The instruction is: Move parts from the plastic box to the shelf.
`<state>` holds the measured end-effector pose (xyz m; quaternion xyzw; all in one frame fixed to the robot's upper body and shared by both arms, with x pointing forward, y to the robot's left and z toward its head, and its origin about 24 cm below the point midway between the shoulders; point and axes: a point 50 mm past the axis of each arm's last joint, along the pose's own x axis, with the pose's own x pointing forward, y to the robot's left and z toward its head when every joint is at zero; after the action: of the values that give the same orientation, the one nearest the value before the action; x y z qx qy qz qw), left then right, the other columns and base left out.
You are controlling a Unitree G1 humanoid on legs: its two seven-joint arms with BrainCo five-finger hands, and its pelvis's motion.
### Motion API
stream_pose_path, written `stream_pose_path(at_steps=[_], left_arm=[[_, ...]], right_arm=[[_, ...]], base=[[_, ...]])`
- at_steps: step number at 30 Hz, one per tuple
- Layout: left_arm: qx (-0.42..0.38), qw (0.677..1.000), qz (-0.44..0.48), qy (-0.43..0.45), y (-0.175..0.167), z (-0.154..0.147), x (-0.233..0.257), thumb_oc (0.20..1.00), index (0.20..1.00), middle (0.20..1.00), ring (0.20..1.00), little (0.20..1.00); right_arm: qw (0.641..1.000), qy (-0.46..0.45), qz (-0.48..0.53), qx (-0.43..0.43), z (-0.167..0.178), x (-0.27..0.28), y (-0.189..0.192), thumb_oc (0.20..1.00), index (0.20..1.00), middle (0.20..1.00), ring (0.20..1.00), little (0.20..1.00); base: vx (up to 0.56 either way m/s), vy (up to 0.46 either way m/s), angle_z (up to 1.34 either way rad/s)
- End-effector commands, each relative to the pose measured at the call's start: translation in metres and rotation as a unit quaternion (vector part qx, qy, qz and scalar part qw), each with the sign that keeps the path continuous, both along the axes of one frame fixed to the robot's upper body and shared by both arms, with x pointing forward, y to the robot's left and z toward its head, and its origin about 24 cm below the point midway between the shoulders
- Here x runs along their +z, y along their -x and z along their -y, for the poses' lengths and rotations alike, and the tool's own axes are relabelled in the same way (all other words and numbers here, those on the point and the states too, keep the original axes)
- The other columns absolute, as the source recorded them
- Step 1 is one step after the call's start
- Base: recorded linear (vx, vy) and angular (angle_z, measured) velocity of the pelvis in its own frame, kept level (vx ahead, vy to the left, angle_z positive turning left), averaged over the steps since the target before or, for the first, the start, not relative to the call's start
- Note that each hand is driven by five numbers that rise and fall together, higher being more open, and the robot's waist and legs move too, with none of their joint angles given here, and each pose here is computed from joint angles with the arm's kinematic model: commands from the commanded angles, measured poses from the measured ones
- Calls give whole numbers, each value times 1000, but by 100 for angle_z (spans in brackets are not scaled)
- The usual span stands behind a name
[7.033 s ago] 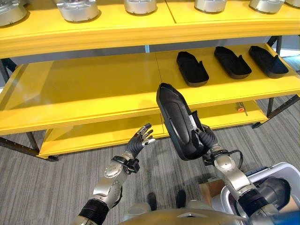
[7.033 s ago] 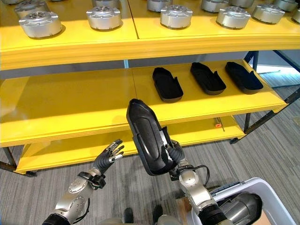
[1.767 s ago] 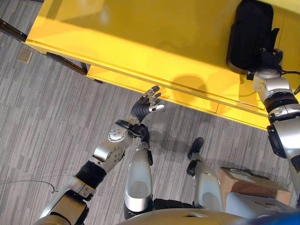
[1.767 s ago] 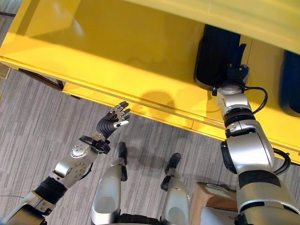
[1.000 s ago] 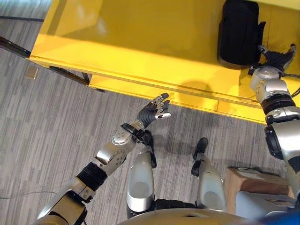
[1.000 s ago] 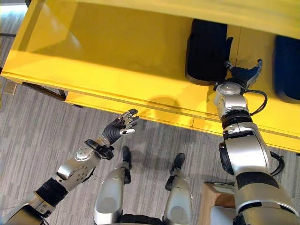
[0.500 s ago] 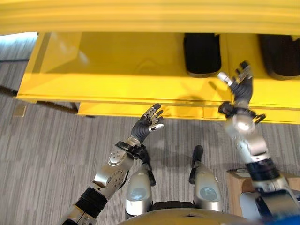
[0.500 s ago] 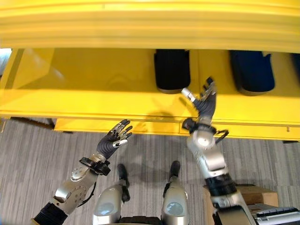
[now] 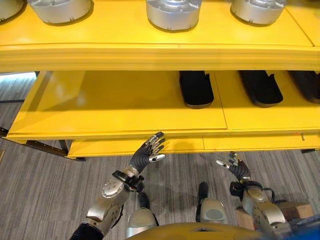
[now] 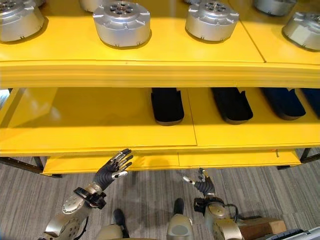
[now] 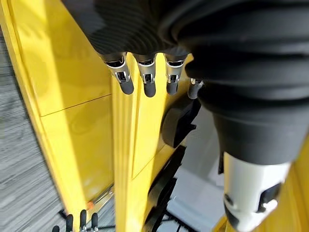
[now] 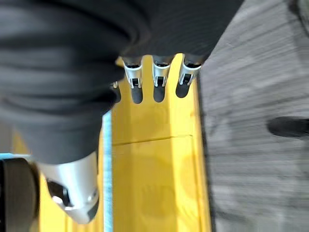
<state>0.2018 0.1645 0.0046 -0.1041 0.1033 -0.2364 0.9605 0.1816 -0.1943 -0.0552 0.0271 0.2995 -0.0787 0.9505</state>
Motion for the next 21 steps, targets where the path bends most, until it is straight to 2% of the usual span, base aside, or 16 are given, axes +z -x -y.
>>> stream_pose_path(at_steps=[1, 5, 12, 16, 18, 21], left_arm=[[-23, 999, 28, 14, -4, 5, 10, 1000, 1000, 1000, 1000, 1000], [-35, 999, 21, -5, -1, 4, 5, 1000, 1000, 1000, 1000, 1000], [-20, 998, -12, 61, 1, 0, -4, 1000, 1000, 1000, 1000, 1000], [-5, 996, -18, 84, 1, -1, -9, 1000, 1000, 1000, 1000, 1000], [8, 990, -28, 140, 0, -1, -7, 1000, 1000, 1000, 1000, 1000], [51, 987, -15, 149, 0, -9, -7, 1000, 1000, 1000, 1000, 1000]], right_arm=[[994, 7, 110, -25, 12, 37, -38, 1000, 1000, 1000, 1000, 1000], [988, 17, 141, -56, 22, 49, -47, 1000, 1000, 1000, 1000, 1000], [989, 6, 145, -43, 23, 45, -40, 1000, 1000, 1000, 1000, 1000], [988, 5, 150, -39, 21, 48, -48, 1000, 1000, 1000, 1000, 1000], [987, 33, 153, -35, 24, 54, -56, 1000, 1000, 1000, 1000, 1000], [988, 56, 139, -40, 30, 56, -61, 1000, 1000, 1000, 1000, 1000]], base=[[-34, 35, -12], [-105, 95, -17], [-156, 72, -39], [-166, -135, -85], [-133, -279, -132], [-100, -275, -103]])
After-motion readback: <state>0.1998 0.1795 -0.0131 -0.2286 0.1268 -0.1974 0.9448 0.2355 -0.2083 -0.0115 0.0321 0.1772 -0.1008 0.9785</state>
